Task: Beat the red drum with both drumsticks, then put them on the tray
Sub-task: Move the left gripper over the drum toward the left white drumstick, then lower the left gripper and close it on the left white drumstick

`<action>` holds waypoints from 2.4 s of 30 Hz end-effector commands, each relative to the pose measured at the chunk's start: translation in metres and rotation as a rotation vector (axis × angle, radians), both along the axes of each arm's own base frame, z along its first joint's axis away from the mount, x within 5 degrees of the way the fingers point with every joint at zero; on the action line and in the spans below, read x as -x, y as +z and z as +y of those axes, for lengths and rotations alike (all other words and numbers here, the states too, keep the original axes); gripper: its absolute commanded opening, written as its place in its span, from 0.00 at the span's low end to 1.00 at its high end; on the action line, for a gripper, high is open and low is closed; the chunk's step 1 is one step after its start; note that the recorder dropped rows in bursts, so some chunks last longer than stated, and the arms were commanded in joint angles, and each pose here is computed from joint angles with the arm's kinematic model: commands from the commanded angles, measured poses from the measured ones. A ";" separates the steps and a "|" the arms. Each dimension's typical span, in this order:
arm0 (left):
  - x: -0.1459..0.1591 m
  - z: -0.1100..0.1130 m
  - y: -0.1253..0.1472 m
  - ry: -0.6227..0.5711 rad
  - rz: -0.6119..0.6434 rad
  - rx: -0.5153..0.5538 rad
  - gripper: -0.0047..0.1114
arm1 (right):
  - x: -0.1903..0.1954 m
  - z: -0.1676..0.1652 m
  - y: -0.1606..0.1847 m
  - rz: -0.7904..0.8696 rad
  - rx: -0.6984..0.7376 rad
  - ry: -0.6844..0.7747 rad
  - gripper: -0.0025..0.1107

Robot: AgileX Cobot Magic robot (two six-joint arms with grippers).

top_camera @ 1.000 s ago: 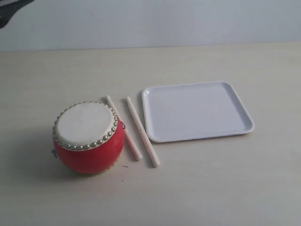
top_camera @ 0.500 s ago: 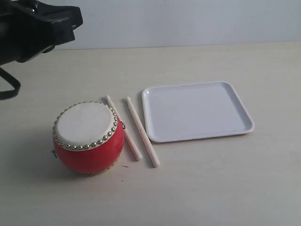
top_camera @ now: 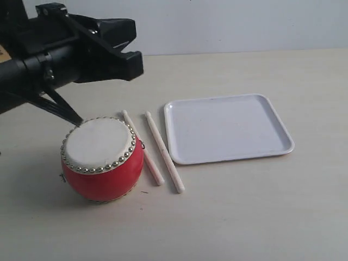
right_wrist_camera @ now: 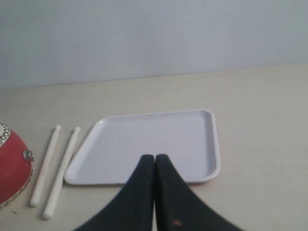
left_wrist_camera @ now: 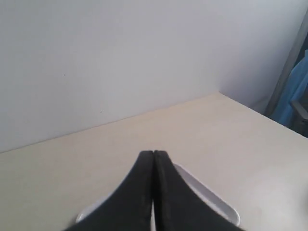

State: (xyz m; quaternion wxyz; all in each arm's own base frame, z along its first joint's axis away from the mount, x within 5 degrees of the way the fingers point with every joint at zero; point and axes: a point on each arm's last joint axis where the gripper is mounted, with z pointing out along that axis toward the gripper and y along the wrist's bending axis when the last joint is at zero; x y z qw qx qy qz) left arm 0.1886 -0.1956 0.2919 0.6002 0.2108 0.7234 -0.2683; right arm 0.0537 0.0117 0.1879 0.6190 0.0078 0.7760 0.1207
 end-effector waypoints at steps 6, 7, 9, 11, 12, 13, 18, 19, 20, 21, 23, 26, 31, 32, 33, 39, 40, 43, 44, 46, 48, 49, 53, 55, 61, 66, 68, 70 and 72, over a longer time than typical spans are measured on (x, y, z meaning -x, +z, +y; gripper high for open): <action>0.007 -0.022 -0.027 0.081 0.056 -0.063 0.04 | 0.000 0.000 -0.001 -0.007 -0.004 -0.007 0.02; 0.007 -0.023 -0.033 0.079 0.070 -0.082 0.04 | 0.000 0.000 -0.001 -0.007 -0.004 -0.007 0.02; 0.010 -0.028 -0.040 0.009 0.084 -0.107 0.04 | 0.000 0.000 -0.001 -0.007 -0.004 -0.007 0.02; 0.012 -0.035 -0.043 -0.049 0.104 -0.070 0.04 | 0.000 0.000 -0.001 -0.007 -0.004 -0.007 0.02; 0.013 -0.038 -0.044 -0.070 0.110 -0.057 0.04 | 0.000 0.000 -0.001 -0.007 -0.004 -0.007 0.02; 0.015 -0.042 -0.044 -0.106 0.141 -0.009 0.04 | 0.000 0.000 -0.001 -0.007 -0.004 -0.007 0.02; 0.020 -0.047 -0.049 -0.162 0.236 0.032 0.04 | 0.000 0.000 -0.001 -0.007 -0.004 -0.007 0.02; 0.020 -0.047 -0.050 -0.160 0.242 0.030 0.04 | 0.000 0.000 -0.001 -0.007 -0.004 -0.007 0.02; 0.020 -0.046 -0.052 -0.147 0.271 0.023 0.04 | 0.000 0.000 -0.001 -0.007 -0.004 -0.007 0.02; 0.020 -0.045 -0.053 -0.137 0.285 0.013 0.04 | 0.000 0.000 -0.001 -0.007 -0.004 -0.007 0.02; 0.023 -0.045 -0.060 -0.154 0.353 -0.086 0.04 | 0.000 0.000 -0.001 -0.007 -0.004 -0.007 0.02; 0.023 -0.049 -0.055 -0.170 0.408 -0.122 0.04 | 0.000 0.000 -0.001 -0.007 -0.004 -0.007 0.02; 0.011 -0.046 -0.035 -0.003 0.581 -0.282 0.04 | 0.000 0.000 -0.001 -0.007 -0.004 -0.007 0.02; 0.008 -0.041 -0.034 0.082 0.591 -0.302 0.04 | 0.000 0.000 -0.001 -0.007 -0.004 -0.007 0.02; 0.005 -0.037 -0.033 0.144 0.594 -0.301 0.04 | 0.000 0.000 -0.001 -0.007 -0.004 -0.007 0.02; -0.004 -0.037 -0.026 0.158 0.452 -0.317 0.04 | 0.000 0.000 -0.001 -0.007 -0.004 -0.007 0.02; -0.004 -0.038 -0.025 0.162 0.465 -0.293 0.04 | 0.000 0.000 -0.001 -0.007 -0.004 -0.007 0.02; -0.005 -0.037 -0.043 0.263 0.579 -0.226 0.04 | 0.000 0.000 -0.001 -0.007 -0.004 -0.007 0.02; -0.006 -0.038 -0.050 0.279 0.595 -0.230 0.04 | 0.000 0.000 -0.001 -0.007 -0.004 -0.007 0.02; -0.009 -0.039 -0.062 0.321 0.628 -0.229 0.04 | 0.000 0.000 -0.001 -0.007 -0.004 -0.007 0.02; -0.012 -0.043 -0.073 0.331 0.631 -0.252 0.04 | 0.000 0.000 -0.001 -0.007 -0.004 -0.007 0.02; -0.012 -0.047 -0.076 0.320 0.611 -0.267 0.04 | 0.000 0.000 -0.001 -0.007 -0.004 -0.007 0.02; -0.006 -0.063 -0.072 0.308 0.465 -0.302 0.04 | 0.000 0.000 -0.001 -0.007 -0.004 -0.007 0.02; -0.005 -0.067 -0.069 0.377 0.407 -0.290 0.04 | 0.000 0.000 -0.001 -0.007 -0.004 -0.007 0.02; 0.010 -0.077 -0.094 0.638 0.377 -0.250 0.04 | 0.000 0.000 -0.001 -0.007 -0.004 -0.007 0.02; 0.008 -0.095 -0.097 0.622 0.528 -0.170 0.04 | 0.000 0.000 -0.001 -0.007 -0.004 -0.007 0.02; 0.005 -0.099 -0.094 0.623 0.595 -0.118 0.04 | 0.000 0.000 -0.001 -0.007 -0.004 -0.007 0.02; 0.005 -0.102 -0.094 0.616 0.688 -0.064 0.04 | 0.000 0.000 -0.001 -0.007 -0.004 -0.007 0.02; 0.004 -0.104 -0.097 0.622 0.802 -0.001 0.04 | 0.000 0.000 -0.001 -0.007 -0.004 -0.007 0.02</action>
